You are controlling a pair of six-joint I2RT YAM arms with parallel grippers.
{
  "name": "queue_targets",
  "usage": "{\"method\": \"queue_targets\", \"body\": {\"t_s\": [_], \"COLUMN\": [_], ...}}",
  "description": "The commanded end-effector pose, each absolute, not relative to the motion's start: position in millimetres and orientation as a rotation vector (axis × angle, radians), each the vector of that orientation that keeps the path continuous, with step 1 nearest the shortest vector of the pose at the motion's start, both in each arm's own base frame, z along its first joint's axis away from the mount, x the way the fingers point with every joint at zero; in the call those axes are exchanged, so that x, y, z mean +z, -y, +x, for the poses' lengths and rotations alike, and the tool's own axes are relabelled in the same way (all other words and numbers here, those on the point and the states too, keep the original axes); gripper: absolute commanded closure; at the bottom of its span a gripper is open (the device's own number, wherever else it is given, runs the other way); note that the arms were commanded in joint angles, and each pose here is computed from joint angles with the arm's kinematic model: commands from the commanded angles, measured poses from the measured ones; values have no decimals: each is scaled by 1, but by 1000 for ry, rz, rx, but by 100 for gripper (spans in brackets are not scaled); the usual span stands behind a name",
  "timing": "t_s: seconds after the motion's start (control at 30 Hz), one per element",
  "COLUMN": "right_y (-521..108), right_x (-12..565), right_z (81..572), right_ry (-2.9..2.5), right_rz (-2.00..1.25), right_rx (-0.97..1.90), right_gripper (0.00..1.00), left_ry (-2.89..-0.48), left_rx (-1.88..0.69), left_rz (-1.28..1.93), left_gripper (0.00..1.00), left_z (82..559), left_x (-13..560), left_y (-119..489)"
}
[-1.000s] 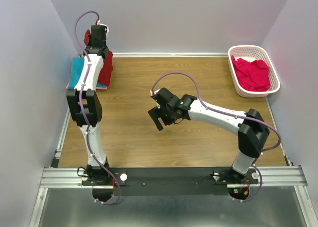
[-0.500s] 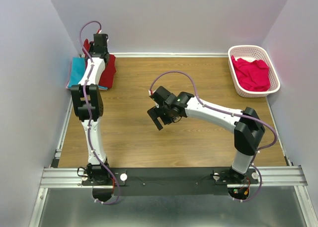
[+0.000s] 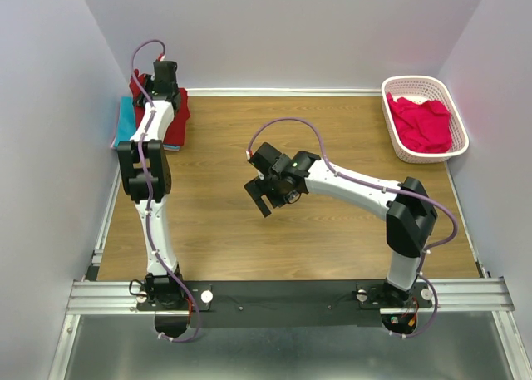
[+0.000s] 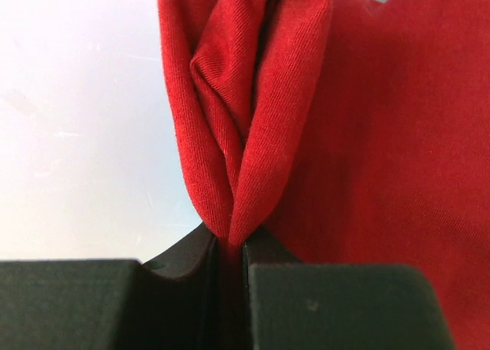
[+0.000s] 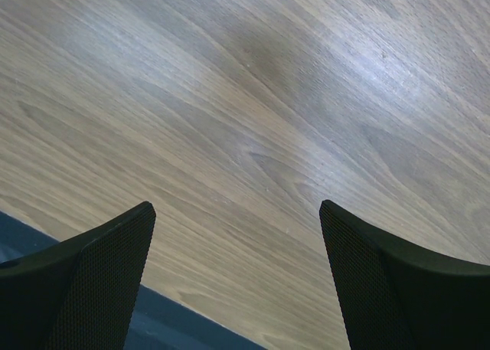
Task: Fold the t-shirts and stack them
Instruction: Neatly place the folded tshirt to the corner
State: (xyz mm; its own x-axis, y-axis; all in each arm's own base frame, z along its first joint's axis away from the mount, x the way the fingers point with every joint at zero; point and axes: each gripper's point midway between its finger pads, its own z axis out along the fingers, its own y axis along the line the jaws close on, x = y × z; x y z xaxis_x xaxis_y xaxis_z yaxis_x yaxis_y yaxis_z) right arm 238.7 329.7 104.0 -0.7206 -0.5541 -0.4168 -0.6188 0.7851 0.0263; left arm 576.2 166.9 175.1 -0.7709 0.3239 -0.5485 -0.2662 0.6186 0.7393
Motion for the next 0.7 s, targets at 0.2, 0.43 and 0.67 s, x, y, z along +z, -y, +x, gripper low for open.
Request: {"method": "queue_targets", "body": {"t_s": [0.2, 0.43, 0.67], "right_y": [-328, -327, -326], "right_x": [106, 109, 110], "right_z": [240, 240, 242], "right_ry": [-2599, -2596, -2595], "right_rz": [-893, -888, -864], "right_rx": [207, 206, 197], "right_gripper": [5, 5, 5], "left_ry": [-2118, -2090, -2034], "left_rx": [1260, 1323, 1313], "left_rz": [-58, -92, -160], "left_gripper": [77, 60, 6], "left_z": [571, 565, 563], "left_x": [180, 186, 207], "left_y": [-195, -203, -203]}}
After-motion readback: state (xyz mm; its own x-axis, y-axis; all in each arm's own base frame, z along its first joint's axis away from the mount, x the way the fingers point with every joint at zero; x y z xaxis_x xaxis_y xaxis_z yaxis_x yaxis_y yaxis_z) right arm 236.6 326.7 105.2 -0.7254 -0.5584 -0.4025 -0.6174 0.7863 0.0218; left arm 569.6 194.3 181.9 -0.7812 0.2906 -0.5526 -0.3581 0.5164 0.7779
